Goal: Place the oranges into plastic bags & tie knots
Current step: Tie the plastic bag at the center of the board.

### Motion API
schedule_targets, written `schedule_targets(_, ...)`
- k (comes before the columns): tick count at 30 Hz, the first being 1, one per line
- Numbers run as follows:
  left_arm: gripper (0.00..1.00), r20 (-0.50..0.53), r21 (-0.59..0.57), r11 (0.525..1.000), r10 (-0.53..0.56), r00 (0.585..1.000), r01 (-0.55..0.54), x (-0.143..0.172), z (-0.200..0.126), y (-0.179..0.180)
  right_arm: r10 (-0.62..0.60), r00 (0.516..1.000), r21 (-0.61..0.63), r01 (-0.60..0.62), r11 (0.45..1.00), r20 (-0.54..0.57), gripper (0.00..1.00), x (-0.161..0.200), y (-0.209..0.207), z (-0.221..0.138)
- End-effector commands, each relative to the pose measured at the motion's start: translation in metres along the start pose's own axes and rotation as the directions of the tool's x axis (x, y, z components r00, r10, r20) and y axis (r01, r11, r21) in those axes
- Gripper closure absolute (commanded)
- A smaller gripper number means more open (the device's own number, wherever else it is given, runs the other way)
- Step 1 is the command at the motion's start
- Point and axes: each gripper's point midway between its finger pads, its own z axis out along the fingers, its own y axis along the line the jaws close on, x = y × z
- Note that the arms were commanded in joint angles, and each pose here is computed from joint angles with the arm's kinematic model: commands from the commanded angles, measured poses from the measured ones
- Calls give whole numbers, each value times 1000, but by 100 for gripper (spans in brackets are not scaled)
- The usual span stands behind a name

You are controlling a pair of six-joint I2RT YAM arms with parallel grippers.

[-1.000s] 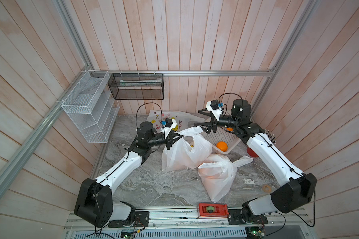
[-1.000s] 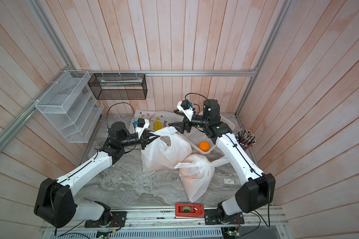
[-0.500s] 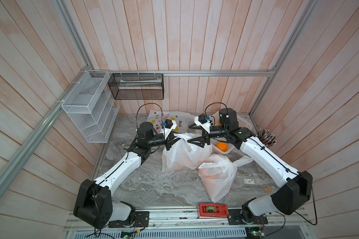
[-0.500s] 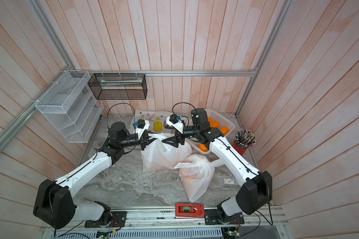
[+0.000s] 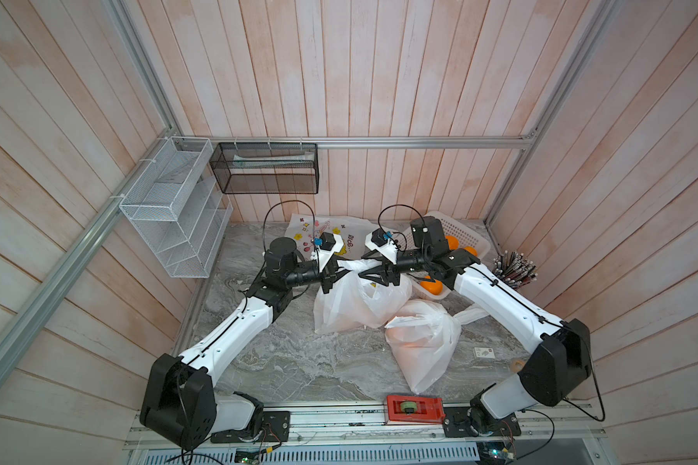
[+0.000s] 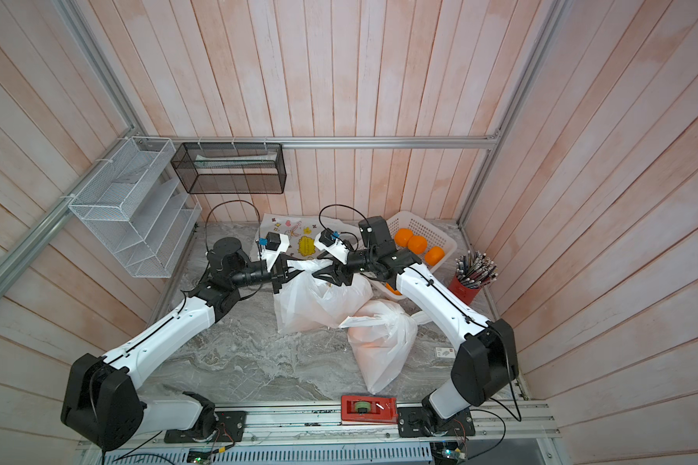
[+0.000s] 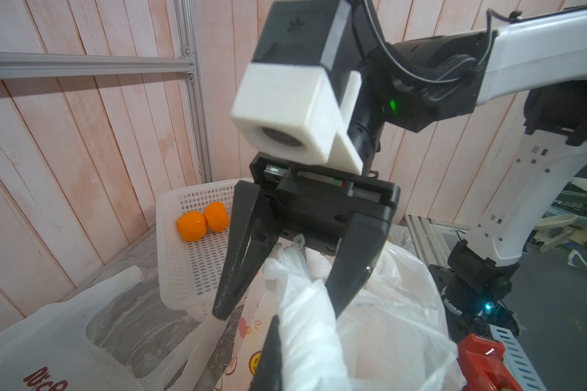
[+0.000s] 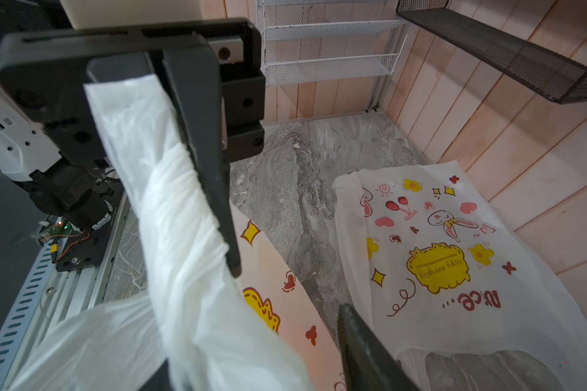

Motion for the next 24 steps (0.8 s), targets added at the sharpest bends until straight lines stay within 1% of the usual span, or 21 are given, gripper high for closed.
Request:
schedule_targets(1,100,15,35,999,36,999,-36,-11,-1,-12,-12,999,39,13,999,-36,54,3,-7,6)
schedule_targets(4,100,9,27,999,35,999,-35,-12,-1,-12,-24,999,81,27,996,-45,63,1,-14,7)
schedule_targets(7,100,6,18,999,34,999,-34,-12,-2,-14,-30,999,177,36,984,-40,79,-6,-28,3)
schedule_targets(9,100,7,15,999,31,999,-31,-13,-2,-17,-28,999,231,31,972,-18,88,-13,-36,0)
schedule_targets(12,100,14,21,999,23,1000,-24,-15,-1,-23,-36,998,259,23,965,47,96,-23,-35,-4)
schedule_targets(14,100,21,27,999,18,1000,-19,-16,2,-27,-49,995,275,22,961,92,99,-29,-32,-4)
schedule_targets(16,100,26,41,999,13,1000,-14,-15,6,-34,-65,986,287,19,958,153,99,-40,-29,-6)
schedule_targets(19,100,37,36,999,11,999,-13,-16,10,-39,-66,962,299,-18,954,266,98,-52,-24,-14)
schedule_targets(22,100,63,16,1000,-2,998,1,-17,11,-38,-49,927,274,-60,960,372,98,-63,-16,-21)
schedule_targets(24,100,83,1,1000,-19,996,19,-19,11,-36,-23,900,226,-85,970,435,98,-66,-7,-21)
